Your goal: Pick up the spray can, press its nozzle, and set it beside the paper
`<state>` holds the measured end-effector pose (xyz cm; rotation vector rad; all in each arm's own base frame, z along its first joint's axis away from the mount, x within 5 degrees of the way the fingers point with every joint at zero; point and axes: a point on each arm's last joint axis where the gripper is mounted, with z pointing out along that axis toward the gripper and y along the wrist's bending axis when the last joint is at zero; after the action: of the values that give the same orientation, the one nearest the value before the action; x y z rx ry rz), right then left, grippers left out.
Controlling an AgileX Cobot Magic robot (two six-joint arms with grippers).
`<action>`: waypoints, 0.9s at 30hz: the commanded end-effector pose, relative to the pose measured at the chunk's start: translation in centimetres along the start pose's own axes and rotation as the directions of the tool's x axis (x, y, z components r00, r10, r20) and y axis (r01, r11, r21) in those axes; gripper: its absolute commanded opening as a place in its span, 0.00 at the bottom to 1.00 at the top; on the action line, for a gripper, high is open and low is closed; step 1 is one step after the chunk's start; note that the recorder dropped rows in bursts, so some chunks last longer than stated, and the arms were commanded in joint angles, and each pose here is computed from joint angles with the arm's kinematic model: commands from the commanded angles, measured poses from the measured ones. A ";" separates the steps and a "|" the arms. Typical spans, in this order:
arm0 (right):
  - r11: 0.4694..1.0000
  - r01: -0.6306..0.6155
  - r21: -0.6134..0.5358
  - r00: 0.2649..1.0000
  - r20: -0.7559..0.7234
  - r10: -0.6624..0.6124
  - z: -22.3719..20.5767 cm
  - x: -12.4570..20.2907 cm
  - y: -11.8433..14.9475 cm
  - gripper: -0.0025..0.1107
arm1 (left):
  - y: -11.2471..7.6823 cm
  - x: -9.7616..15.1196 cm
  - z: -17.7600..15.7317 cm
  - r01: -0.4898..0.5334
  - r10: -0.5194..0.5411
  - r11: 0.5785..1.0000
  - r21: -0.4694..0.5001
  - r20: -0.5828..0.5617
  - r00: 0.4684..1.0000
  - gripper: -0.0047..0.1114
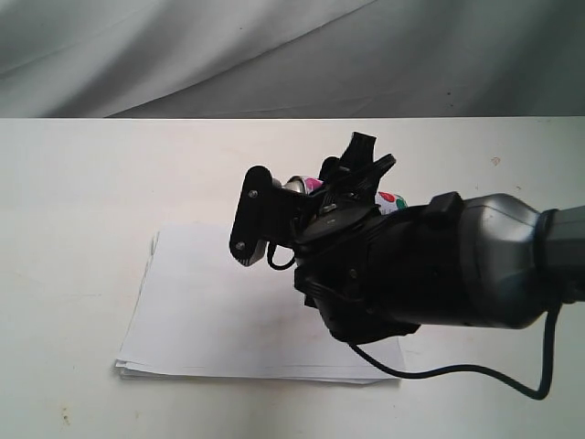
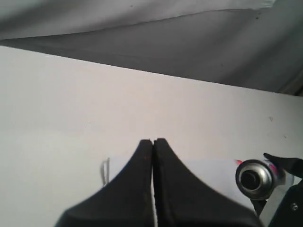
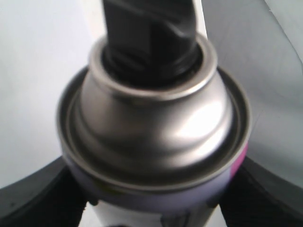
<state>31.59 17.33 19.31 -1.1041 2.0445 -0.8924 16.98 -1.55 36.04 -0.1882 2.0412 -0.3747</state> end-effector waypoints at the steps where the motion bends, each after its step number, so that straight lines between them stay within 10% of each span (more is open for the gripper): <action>1: 0.999 0.014 0.051 1.000 0.015 -0.015 -0.4 -0.3 -0.9 0.02 | -2.0 -5.5 5.2 -0.087 0.105 0.988 0.125 -0.141 0.984 0.04; 8: 0.998 0.014 0.057 1.000 0.008 -0.014 -0.4 -0.2 -0.9 0.02 | -1.6 -5.5 15.1 -0.099 0.252 0.944 0.316 -0.491 0.834 0.04; 19: 0.998 0.011 0.056 1.000 0.005 -0.011 -0.4 -0.2 -0.9 0.02 | 0.1 -0.4 19.0 -0.026 0.290 0.857 0.515 -0.439 0.851 0.04; 23: 0.999 -0.003 0.047 1.000 -0.008 0.003 -0.4 0.0 -0.9 0.02 | 1.8 2.5 17.6 0.117 0.196 0.686 0.718 -0.337 0.921 0.04; 27: 0.998 0.040 0.048 0.999 -0.006 -0.040 -0.4 -0.1 -0.9 0.02 | 2.5 4.2 17.7 0.078 0.174 0.659 0.748 -0.252 0.952 0.04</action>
<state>31.56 17.19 19.33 -1.1010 2.0509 -0.9114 30.57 -3.77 24.01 0.4573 2.0433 -1.2657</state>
